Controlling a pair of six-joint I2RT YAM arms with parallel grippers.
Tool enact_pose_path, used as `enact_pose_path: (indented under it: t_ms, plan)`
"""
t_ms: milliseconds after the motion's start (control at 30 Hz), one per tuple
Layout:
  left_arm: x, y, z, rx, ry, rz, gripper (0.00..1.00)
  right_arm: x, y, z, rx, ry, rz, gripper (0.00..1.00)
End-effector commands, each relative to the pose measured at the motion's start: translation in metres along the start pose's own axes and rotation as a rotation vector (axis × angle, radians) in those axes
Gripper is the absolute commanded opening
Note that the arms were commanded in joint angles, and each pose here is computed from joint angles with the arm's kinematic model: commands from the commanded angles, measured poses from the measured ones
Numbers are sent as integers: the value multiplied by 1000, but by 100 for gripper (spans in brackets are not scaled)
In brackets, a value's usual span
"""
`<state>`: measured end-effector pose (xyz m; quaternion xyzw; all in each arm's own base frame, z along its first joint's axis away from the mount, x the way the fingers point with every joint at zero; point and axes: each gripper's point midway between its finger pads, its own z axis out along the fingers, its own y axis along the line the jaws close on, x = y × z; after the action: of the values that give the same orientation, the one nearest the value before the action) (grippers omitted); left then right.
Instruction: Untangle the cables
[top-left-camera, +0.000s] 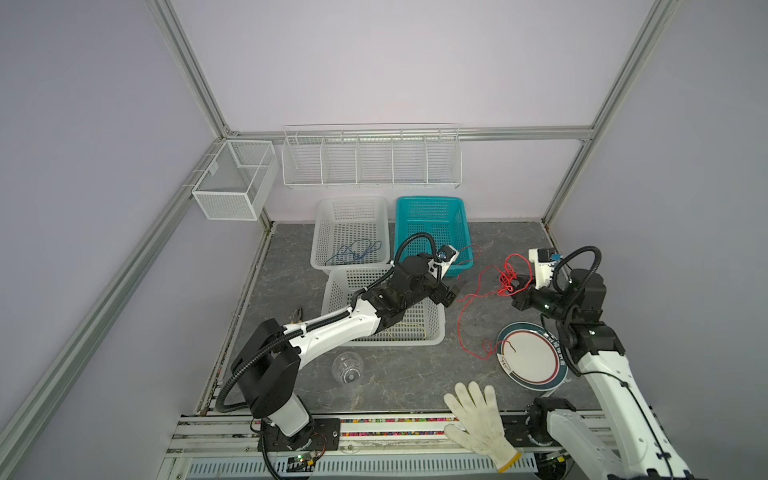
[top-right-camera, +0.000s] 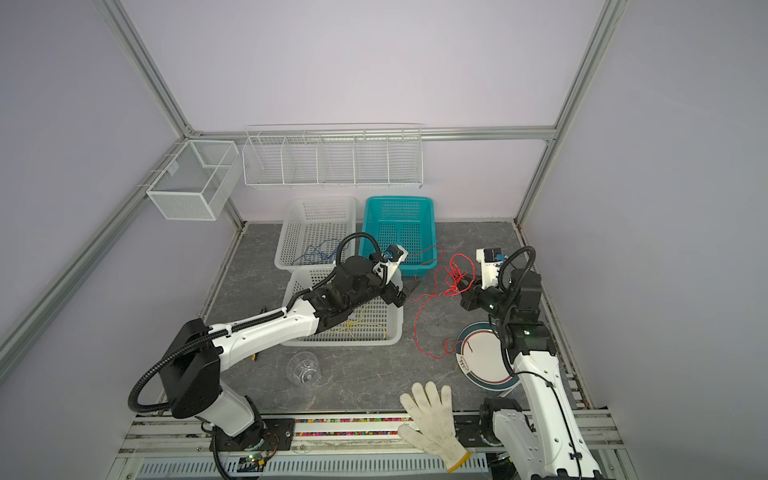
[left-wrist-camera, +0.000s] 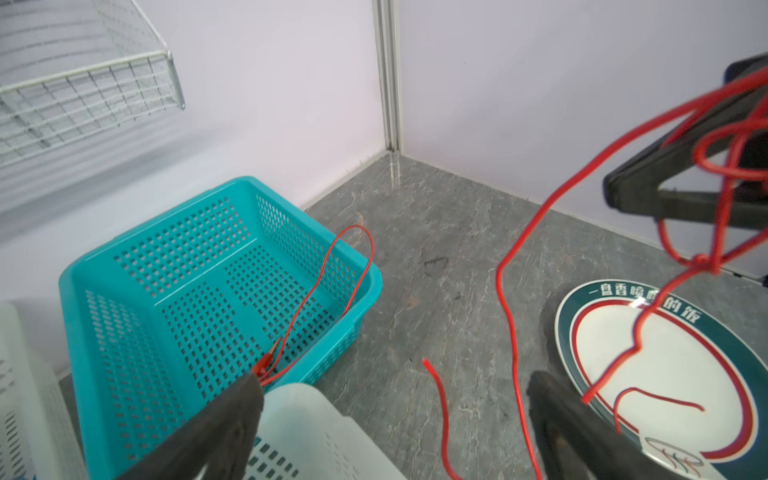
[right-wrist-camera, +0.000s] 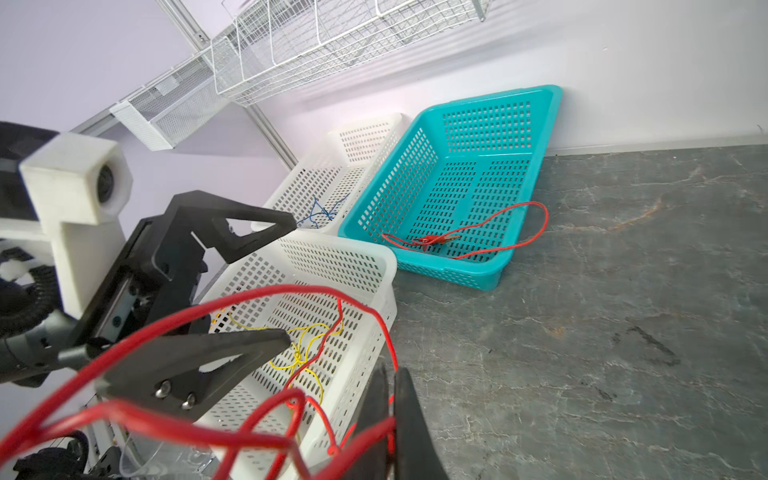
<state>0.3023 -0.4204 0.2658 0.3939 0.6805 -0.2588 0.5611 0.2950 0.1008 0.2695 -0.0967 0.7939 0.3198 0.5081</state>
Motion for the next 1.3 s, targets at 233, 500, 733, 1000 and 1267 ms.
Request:
enact_pose_path:
  t_ms: [233,500,733,1000,1267]
  plan:
    - [-48,-33,-2,193,-229,75,100,-9,20,2,-97,-12,-59,6]
    - [-55,-44,14,262,-253,77,92,-7,22,4,-104,-3,-58,7]
    - [-64,-49,25,292,-283,55,76,-6,23,5,-105,3,-58,7]
    - [-69,-50,35,306,-302,35,54,-3,18,8,-80,19,-46,7]
    - [-66,-55,40,336,-290,23,25,-1,16,11,-67,29,-45,7]
